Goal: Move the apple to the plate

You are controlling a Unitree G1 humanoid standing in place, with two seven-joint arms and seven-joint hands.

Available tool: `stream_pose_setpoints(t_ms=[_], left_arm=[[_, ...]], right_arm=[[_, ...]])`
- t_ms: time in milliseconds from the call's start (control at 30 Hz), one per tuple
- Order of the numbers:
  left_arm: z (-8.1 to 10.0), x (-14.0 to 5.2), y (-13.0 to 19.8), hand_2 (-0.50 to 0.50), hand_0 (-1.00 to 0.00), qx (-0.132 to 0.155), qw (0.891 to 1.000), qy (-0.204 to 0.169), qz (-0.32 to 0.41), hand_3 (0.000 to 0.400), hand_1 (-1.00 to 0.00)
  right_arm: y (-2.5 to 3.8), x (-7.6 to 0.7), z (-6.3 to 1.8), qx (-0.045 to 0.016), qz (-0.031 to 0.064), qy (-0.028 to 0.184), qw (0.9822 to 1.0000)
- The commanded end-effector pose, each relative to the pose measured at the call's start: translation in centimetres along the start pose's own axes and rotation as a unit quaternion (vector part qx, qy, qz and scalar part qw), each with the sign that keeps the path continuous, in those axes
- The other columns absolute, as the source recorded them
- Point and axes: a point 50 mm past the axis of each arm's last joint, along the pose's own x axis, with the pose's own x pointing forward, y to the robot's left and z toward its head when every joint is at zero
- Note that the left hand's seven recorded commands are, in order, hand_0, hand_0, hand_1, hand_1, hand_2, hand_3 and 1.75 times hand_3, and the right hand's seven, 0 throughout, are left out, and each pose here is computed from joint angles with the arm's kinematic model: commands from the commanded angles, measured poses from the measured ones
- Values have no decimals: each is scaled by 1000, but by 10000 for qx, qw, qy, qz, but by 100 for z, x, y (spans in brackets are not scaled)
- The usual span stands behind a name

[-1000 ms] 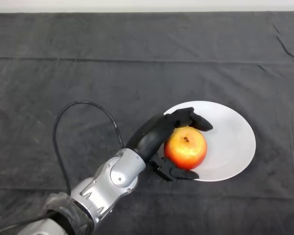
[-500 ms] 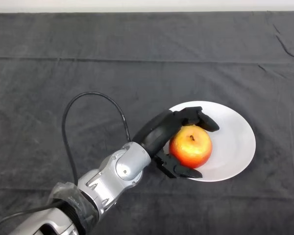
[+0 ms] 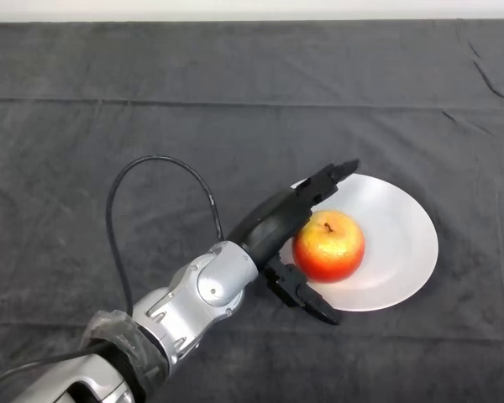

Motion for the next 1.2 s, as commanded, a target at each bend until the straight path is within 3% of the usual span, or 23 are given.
stream_pose_setpoints(t_ms=[33,533,1200], left_arm=[[56,39,261,0,0,110,9997,-72,225,0,0],[15,-76,885,0,0,-163,9920,-173,1240,0,0],[-105,-516,1763,0,0,-335,9580,-169,2842,0,0]], right_arm=[[46,20,128,-38,107,-176,9998],[46,20,128,-40,108,-175,9998],[46,20,128,-41,109,-175,9998]])
